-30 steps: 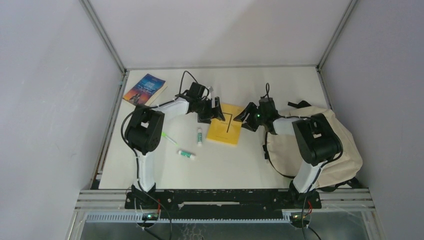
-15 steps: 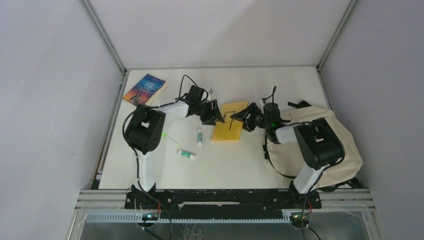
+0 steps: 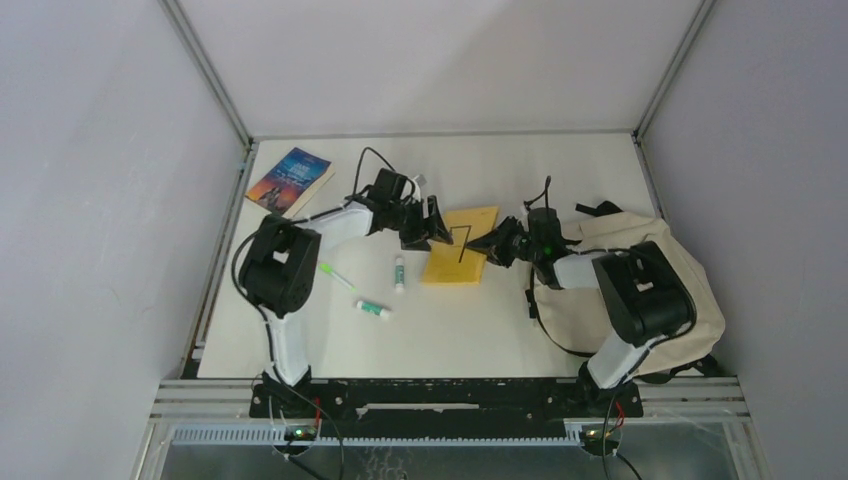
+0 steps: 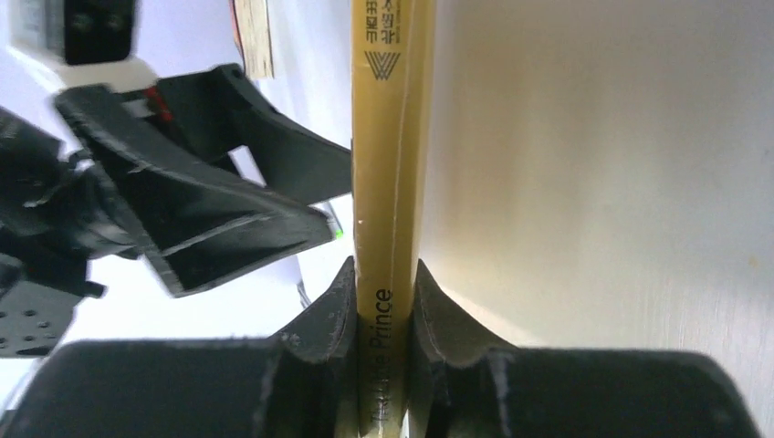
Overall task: Pack the student bag
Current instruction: Pick up the book from the center of the board.
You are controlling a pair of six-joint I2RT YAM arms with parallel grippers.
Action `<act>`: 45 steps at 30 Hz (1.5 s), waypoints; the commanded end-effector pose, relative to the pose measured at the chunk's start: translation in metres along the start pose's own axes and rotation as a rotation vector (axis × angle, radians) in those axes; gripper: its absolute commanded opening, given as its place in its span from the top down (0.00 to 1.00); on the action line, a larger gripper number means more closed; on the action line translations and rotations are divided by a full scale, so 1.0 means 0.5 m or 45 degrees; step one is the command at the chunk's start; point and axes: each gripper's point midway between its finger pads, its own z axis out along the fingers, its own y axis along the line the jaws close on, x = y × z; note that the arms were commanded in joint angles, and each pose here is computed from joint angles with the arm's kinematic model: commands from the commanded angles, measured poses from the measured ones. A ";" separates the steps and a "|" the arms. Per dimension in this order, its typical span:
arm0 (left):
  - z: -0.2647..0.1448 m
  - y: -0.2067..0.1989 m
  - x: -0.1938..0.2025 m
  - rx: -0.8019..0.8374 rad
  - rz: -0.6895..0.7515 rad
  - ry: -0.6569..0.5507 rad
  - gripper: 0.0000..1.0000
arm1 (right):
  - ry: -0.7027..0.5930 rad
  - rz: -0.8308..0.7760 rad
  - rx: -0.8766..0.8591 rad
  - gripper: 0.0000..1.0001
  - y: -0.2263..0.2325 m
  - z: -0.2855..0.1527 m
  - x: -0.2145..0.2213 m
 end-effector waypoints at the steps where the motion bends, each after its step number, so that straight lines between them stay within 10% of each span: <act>1: -0.140 -0.125 -0.042 0.100 0.179 -0.204 0.19 | 0.009 -0.249 -0.140 1.00 0.105 -0.060 0.001; 15: -0.417 -0.213 0.004 0.086 0.632 -0.411 0.05 | 0.652 -0.956 -0.581 1.00 0.215 -0.211 0.174; 34: -0.424 -0.204 0.220 0.405 0.655 -0.036 0.07 | 1.041 -1.015 -1.192 1.00 0.286 -0.319 0.302; 39: -0.436 -0.260 0.242 0.658 0.570 0.079 0.24 | 1.097 -0.944 -1.137 1.00 0.282 -0.273 0.305; 45: -0.422 -0.250 0.260 0.686 0.501 0.155 0.86 | 1.068 -0.875 -1.152 1.00 0.285 -0.250 0.297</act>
